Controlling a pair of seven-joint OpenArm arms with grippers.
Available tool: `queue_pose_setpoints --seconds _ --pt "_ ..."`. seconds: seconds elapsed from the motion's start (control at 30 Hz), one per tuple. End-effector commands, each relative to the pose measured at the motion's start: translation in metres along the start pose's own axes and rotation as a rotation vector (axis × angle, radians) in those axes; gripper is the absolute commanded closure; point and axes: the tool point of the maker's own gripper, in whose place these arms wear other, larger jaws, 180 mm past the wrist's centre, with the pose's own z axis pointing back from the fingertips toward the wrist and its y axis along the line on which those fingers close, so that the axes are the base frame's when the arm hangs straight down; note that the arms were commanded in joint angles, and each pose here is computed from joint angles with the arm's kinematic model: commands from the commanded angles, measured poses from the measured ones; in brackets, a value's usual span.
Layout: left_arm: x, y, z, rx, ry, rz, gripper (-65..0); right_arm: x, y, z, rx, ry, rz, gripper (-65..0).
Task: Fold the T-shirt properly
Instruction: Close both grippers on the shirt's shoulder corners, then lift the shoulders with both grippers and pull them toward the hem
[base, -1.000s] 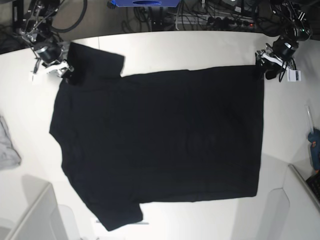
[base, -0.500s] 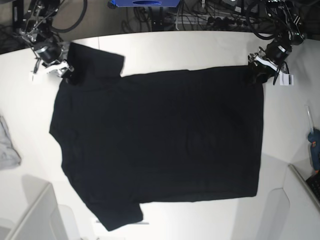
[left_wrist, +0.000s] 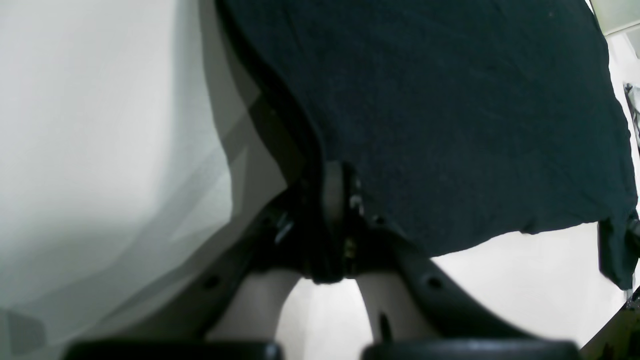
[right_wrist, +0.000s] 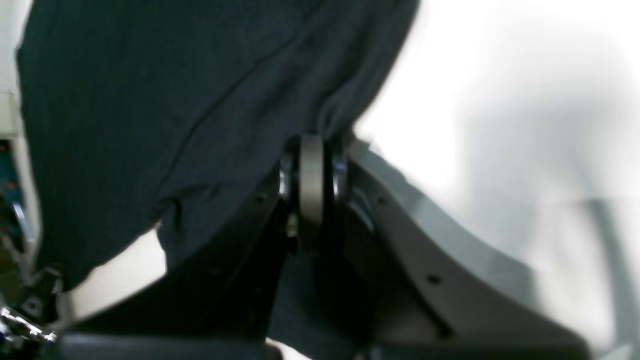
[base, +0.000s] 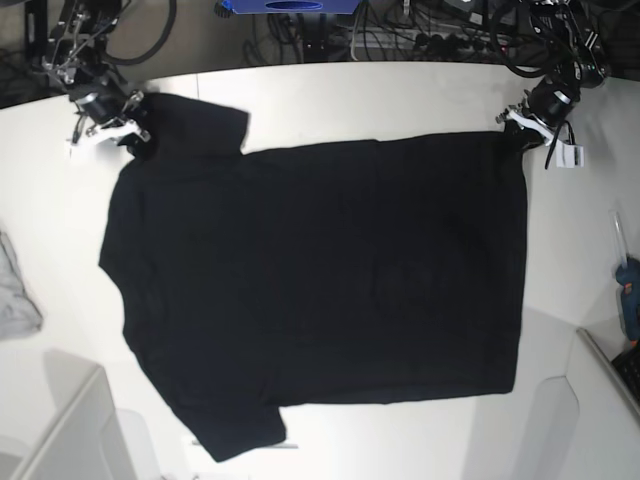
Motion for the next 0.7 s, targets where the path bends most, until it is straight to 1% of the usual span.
queue_pose_setpoints --seconds 0.0,0.13,0.2,0.27,0.3,0.43,0.67 --pt "-0.016 0.009 0.003 0.040 0.089 -0.024 0.0 -0.025 -0.021 0.002 -0.090 0.108 0.014 0.0" --pt "-0.015 0.009 0.004 0.043 0.088 -0.027 0.0 -0.024 -0.021 0.002 -0.089 0.107 0.015 0.0" --pt "-0.011 0.016 0.006 0.090 0.078 0.001 0.0 -0.024 -0.021 0.003 -0.089 0.106 0.017 0.0" --pt "-0.012 0.020 0.013 0.119 0.079 0.006 0.0 -0.026 -0.022 0.006 -0.093 0.108 0.021 0.0" --pt "-0.008 0.019 0.015 0.117 0.081 -0.020 0.0 -0.026 -0.021 0.008 -0.094 0.106 0.029 0.0" --pt "0.001 0.011 0.021 0.110 0.067 -0.068 0.0 -0.028 -0.017 0.018 -0.091 0.098 0.049 0.0" --pt "-0.012 0.013 0.038 0.129 0.104 -0.094 0.0 -0.042 -0.021 0.039 -0.114 0.119 0.079 0.0"
